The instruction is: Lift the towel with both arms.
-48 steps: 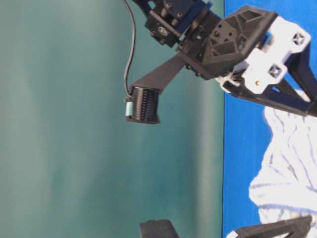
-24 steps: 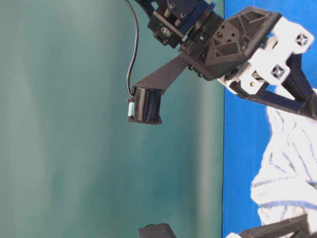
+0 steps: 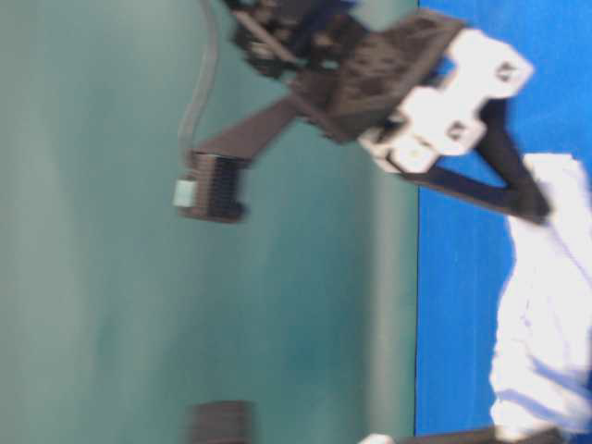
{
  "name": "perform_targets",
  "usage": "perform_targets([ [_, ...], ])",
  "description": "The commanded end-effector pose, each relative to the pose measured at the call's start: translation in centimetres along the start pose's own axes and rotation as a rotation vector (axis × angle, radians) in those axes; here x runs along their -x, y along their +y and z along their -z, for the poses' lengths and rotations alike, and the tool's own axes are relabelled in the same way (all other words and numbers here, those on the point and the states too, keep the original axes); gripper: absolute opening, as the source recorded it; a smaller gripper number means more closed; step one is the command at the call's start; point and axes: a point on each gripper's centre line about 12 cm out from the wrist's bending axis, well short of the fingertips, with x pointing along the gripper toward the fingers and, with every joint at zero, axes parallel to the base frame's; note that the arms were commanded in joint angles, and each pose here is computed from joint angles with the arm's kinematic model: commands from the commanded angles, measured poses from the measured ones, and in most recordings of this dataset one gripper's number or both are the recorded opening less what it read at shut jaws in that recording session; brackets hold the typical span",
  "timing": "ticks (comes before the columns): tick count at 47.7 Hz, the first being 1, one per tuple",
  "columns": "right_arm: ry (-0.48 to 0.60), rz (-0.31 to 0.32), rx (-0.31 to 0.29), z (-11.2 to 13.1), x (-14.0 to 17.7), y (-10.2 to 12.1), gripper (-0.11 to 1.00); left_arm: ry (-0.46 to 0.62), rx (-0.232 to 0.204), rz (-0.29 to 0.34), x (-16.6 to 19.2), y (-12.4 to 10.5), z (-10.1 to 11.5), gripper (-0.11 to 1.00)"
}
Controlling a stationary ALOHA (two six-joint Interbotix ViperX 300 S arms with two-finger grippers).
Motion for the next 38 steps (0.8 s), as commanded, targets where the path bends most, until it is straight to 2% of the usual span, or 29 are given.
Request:
perform_targets([
  [1,-0.072,-0.002,-0.002,-3.0,2.9,0.3,0.01,-0.087,0.001,-0.002,2.3,0.1,-3.6,0.08],
  [5,-0.097,0.008,0.003,-4.5,5.0,0.3,0.01,-0.141,0.003,-0.003,4.6,0.3,-6.0,0.08],
  [21,-0.243,0.046,0.032,-10.1,14.0,0.1,0.01,-0.329,0.022,-0.035,13.0,1.6,-13.5,0.08],
  [38,-0.379,0.107,0.061,-13.9,22.6,-0.3,0.01,-0.444,0.039,-0.091,19.3,3.5,-19.1,0.08],
])
